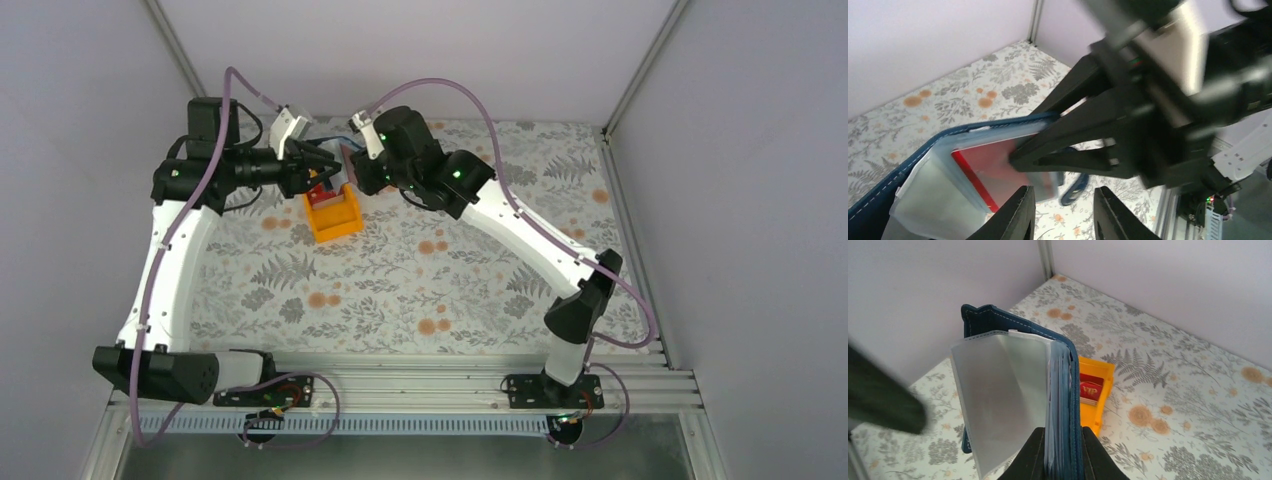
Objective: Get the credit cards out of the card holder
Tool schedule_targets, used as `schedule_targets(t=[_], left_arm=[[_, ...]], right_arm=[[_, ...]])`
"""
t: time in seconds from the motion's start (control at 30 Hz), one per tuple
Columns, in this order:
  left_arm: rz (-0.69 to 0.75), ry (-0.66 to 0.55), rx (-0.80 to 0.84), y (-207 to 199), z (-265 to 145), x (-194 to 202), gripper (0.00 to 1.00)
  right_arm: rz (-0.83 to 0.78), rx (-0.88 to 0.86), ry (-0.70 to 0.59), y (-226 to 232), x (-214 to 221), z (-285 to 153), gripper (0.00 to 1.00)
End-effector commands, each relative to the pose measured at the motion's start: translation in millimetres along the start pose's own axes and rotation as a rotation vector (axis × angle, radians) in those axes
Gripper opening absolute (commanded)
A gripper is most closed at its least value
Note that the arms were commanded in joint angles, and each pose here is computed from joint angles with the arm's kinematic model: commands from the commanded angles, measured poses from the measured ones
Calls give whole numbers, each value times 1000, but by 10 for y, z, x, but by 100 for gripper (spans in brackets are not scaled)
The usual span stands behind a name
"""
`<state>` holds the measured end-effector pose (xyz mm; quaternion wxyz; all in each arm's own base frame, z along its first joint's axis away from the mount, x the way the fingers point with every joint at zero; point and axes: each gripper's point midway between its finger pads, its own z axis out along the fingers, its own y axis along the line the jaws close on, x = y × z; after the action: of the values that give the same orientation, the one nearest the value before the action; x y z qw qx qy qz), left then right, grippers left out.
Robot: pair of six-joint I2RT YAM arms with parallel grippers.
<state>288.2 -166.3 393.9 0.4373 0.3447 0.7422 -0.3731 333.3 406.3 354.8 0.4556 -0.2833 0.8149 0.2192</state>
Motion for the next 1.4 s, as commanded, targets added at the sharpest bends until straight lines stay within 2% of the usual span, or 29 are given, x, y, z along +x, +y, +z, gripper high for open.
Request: schedule_targets(t=[0.0,0.17,0.27,0.3,0.6,0.8,0.93,1.07,1.2,1.37], left_arm=[[-95,13,-64,234,91,76,28],[-65,49,-137,325,60,193,24],[-34,48,-154,309,29,206,20],[-24,42,-140,266,19,195,20],[100,-79,129,-423,-115,-1,20],[112,-83,113,-431,-121,-40,20],[124,-79,87,-409,-125,-19,22],[142,-80,90,-436,-139,-8,33],[166,-85,58,-448,-204,-93,34],[144,-92,106,-493,-158,5,34]], right_arm=[[-2,-132,-92,273,-343,-281,4],[-16,-289,-115,371,-348,-508,4],[-42,-463,-106,463,-265,-600,4],[-49,-506,-129,470,-316,-770,4],[-112,-733,-203,649,-338,-1129,4],[-98,-882,-236,828,-428,-1252,4],[-107,-913,-252,863,-449,-1289,4],[-141,-946,-279,903,-477,-1412,4],[-182,-957,-313,917,-486,-1592,4],[-204,-997,-367,973,-540,-1755,4]])
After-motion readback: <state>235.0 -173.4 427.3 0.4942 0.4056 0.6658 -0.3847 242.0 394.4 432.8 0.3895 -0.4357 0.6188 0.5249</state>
